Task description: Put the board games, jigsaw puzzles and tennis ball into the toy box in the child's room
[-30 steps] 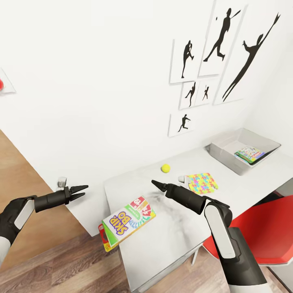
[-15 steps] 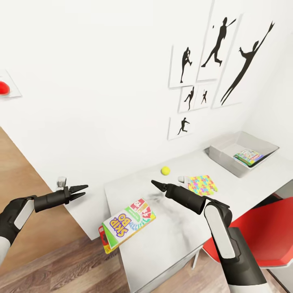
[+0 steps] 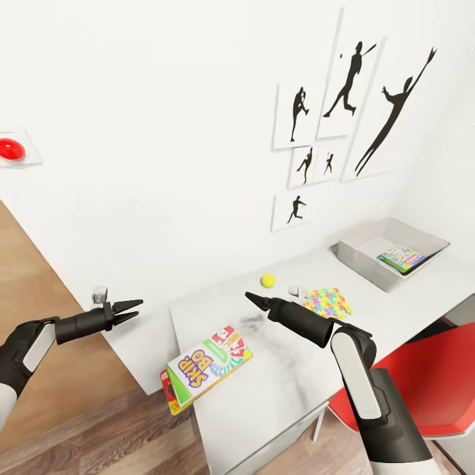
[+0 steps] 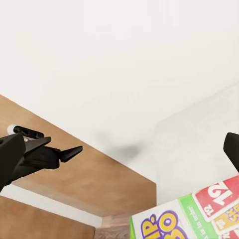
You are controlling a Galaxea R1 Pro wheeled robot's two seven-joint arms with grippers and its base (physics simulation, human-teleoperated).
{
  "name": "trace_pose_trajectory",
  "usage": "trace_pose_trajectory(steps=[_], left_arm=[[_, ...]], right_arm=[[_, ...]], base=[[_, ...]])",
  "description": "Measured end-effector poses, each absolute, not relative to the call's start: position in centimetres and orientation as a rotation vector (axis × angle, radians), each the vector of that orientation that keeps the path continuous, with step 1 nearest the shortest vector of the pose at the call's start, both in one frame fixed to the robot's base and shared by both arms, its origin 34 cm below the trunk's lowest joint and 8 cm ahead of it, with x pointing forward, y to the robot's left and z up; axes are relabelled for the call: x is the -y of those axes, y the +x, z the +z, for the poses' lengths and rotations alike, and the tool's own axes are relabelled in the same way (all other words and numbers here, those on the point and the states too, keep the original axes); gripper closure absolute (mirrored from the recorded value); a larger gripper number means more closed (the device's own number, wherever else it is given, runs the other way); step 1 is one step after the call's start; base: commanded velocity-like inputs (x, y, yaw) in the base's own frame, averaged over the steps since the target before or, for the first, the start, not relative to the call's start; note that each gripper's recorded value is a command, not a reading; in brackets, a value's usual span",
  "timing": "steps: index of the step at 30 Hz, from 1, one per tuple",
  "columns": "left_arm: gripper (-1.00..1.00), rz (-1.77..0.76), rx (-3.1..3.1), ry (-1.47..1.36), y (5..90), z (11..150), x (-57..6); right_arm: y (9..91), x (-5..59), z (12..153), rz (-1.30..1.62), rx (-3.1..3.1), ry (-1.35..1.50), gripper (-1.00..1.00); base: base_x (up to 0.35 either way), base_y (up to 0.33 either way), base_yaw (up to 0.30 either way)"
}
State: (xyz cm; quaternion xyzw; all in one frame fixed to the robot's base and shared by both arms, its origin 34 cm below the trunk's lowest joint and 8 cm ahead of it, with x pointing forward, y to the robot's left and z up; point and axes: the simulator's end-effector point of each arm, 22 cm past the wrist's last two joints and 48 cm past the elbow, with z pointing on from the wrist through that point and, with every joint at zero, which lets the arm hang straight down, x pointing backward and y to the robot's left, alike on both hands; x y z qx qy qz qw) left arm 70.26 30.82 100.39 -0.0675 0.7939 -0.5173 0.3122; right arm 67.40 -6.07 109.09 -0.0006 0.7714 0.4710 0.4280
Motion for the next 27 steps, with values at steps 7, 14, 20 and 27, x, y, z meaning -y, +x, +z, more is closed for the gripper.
trace_pose_trajectory(steps=[7,14,20,27], left_arm=[[-1.00,-1.363,-2.085,-0.170,70.3,101.1,-30.8],[-1.00,-1.364,-2.074,-0.161,70.3,101.7,-30.7],[-1.00,-1.363,-2.066,-0.154,70.2,102.3,-30.6],[-1.00,-1.360,-2.057,-0.146,70.2,103.0,-30.6]], right_arm=[[67.3,6.1,109.7,1.172,-1.917,-0.009,-1.00],[67.2,6.1,110.4,1.169,-1.907,-0.016,-1.00],[67.1,6.0,110.9,1.167,-1.899,-0.023,-1.00],[66.9,6.0,111.5,1.165,-1.889,-0.030,-1.00]], base=[[0.000,0.000,0.000],[0.000,0.000,0.000],[0.000,0.000,0.000],[0.000,0.000,0.000]])
